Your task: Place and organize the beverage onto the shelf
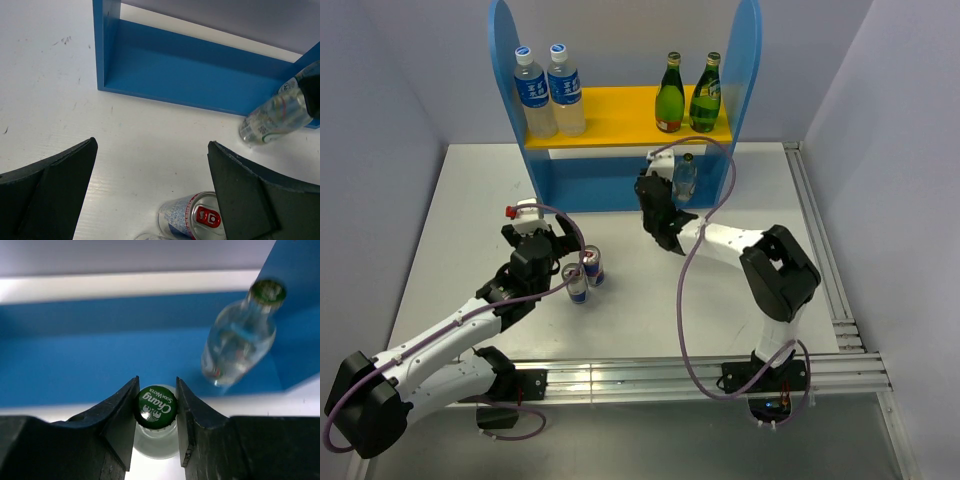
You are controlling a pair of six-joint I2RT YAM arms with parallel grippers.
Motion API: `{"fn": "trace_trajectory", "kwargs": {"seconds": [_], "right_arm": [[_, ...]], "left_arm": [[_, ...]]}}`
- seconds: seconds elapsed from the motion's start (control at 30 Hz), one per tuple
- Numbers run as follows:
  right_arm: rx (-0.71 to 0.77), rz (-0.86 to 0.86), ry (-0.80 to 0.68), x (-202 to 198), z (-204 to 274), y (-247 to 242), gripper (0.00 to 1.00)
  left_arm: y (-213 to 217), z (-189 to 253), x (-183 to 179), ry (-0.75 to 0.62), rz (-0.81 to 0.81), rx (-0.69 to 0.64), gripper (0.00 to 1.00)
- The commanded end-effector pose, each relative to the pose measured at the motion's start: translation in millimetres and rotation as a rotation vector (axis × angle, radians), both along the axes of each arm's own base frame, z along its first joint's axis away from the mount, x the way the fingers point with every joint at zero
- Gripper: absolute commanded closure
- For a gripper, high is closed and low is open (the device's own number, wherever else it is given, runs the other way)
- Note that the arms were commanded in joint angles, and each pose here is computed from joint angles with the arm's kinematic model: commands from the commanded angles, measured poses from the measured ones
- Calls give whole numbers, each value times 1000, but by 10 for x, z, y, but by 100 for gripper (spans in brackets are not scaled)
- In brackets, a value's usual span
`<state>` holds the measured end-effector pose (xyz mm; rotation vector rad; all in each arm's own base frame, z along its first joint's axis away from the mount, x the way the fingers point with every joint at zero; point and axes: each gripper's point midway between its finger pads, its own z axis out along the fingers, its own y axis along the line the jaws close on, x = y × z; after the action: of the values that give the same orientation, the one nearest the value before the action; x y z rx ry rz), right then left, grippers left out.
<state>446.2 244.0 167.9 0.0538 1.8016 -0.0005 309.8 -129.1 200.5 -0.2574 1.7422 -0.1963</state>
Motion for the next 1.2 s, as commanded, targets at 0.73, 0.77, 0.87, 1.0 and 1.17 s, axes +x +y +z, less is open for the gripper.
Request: {"fn": "trace_trajectory", "kwargs": {"seconds": [0.73, 0.77, 0.87, 1.0, 1.17], "right_arm": [[87, -176, -277, 1019, 627, -302, 100], [84, -162, -264, 1017, 609, -272, 73], [100, -148, -260, 964, 604, -275, 8], [112, -104, -267, 874, 693, -215, 0], [124, -75, -289, 605, 885, -184, 0]], "left_arm": [[-13, 166, 73, -33, 22, -21, 1], [-18, 168, 75, -33, 20, -21, 1], [-26, 150, 76, -28, 17, -14, 1], [-12, 145, 81, -27, 24, -8, 1], [-7, 166, 73, -32, 26, -15, 1]]}}
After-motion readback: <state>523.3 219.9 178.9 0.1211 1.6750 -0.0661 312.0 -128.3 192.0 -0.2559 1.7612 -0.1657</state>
